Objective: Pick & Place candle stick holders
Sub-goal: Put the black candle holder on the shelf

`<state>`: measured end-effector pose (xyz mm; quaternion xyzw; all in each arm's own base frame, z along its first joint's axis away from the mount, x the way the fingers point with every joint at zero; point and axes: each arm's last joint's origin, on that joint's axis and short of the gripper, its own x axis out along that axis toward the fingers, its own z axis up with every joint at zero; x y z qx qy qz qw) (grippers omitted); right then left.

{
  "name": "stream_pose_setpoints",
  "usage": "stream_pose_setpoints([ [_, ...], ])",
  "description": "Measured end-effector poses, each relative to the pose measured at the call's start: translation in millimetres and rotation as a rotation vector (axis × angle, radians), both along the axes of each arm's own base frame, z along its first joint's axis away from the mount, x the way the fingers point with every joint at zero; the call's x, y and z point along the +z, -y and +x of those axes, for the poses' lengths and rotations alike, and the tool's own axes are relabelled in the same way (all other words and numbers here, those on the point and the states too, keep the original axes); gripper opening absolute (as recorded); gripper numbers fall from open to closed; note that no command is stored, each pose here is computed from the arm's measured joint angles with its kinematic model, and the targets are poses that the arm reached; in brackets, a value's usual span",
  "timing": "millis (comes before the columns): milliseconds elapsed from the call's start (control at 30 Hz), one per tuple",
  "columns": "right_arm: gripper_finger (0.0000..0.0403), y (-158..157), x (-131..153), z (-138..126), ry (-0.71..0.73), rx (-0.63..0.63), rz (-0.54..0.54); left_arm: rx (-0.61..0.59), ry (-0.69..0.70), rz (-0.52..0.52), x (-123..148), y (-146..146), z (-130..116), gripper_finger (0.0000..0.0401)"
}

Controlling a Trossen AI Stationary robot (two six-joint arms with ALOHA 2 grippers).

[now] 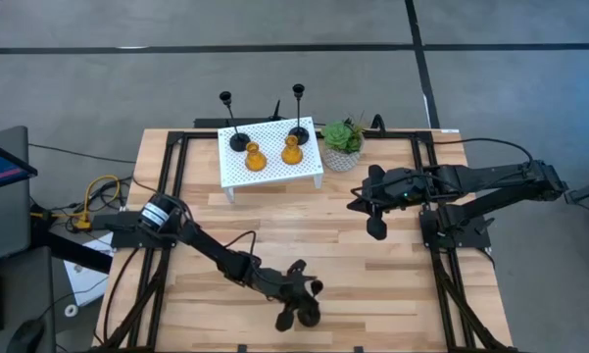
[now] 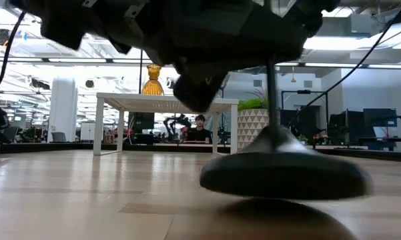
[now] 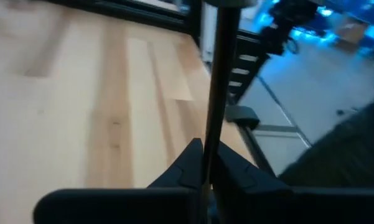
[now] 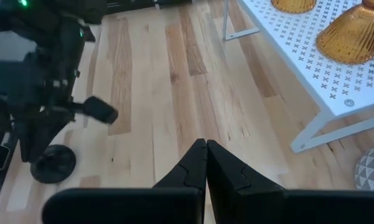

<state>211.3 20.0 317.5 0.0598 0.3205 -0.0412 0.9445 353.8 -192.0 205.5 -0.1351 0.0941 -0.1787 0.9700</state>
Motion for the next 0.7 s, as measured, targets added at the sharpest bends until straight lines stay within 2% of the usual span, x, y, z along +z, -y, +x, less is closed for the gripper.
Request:
stream_pose_setpoints([
  [100,0.0,0.0,0.0,0.0,-0.001,0.016,-0.02,0.071,-0.009,0.013,13.5,-5.2,-5.2,0.0012],
  [267,0.0,-0.1,0.0,0.0,-0.002,0.023,-0.027,0.218,-0.077,0.05,51.6,-22.8,-28.4,0.0012],
  [367,0.0,-0.5,-0.7,-0.5,-0.011,0.038,-0.017,0.322,-0.096,0.007,75.1,-34.9,-45.2,0.0012],
  [600,0.0,-0.4,-3.9,-3.2,-0.055,0.042,-0.018,0.564,0.032,-0.097,125.5,-62.8,-74.9,0.0012],
  [700,0.0,-0.4,-4.0,-3.3,-0.055,0.042,-0.018,0.668,0.08,-0.086,139.0,-78.4,-81.7,0.0012],
])
